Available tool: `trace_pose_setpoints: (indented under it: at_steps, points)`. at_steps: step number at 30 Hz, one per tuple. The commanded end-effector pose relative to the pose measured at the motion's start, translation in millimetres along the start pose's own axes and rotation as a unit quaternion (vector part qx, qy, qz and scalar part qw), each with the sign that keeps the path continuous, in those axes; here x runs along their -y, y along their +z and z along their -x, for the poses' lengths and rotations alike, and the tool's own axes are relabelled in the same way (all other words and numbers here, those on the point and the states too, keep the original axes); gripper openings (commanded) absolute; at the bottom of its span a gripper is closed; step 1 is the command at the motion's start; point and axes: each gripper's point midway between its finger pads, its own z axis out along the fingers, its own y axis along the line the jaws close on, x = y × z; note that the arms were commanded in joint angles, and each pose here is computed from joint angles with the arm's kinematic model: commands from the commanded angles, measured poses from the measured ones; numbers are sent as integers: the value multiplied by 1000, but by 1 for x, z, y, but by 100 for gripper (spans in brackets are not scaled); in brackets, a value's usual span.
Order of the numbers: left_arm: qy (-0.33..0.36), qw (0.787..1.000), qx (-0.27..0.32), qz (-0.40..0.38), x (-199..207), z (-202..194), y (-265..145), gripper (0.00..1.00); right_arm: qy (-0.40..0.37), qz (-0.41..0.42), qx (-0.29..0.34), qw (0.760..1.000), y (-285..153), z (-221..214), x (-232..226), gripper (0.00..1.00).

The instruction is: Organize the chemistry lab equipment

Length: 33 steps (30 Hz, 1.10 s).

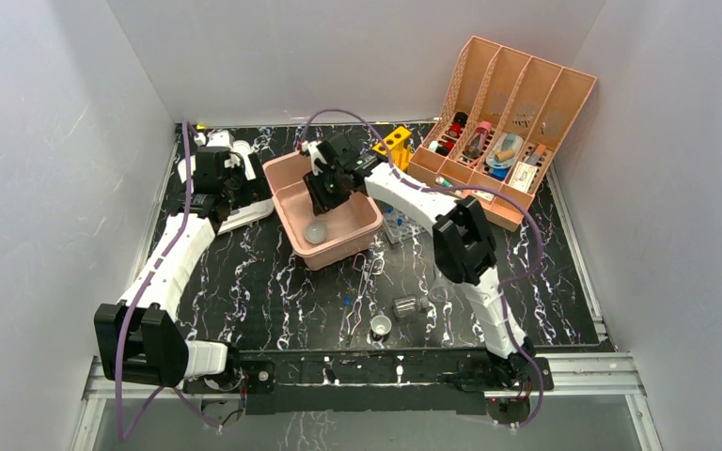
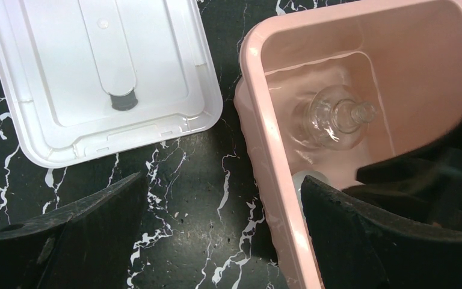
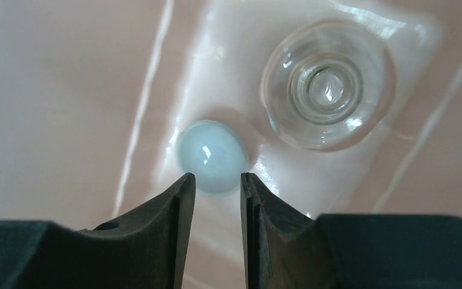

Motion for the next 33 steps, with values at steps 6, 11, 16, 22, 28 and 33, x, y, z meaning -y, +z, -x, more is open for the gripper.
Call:
trace_pose_setpoints:
  at_steps: [6,11,16,22,28,33]
  points:
    - [2,999,33,-26,10,16,-22,93,-51,-10,188,981,-157,94,-49,44]
    - [-17,997,23,-75,28,11,-47,90,-44,-56,245,967,-213,85,-41,44]
    - [-14,986,15,-164,63,13,-89,83,0,-99,255,962,-240,53,-8,44]
    - [27,959,-44,-280,133,-22,-130,84,76,-137,232,960,-240,0,46,44]
    - [127,944,-110,-283,183,-102,-144,85,106,-204,216,949,-248,-44,76,44]
    - [185,926,-154,-292,211,-179,-146,85,124,-205,225,944,-261,-62,83,44]
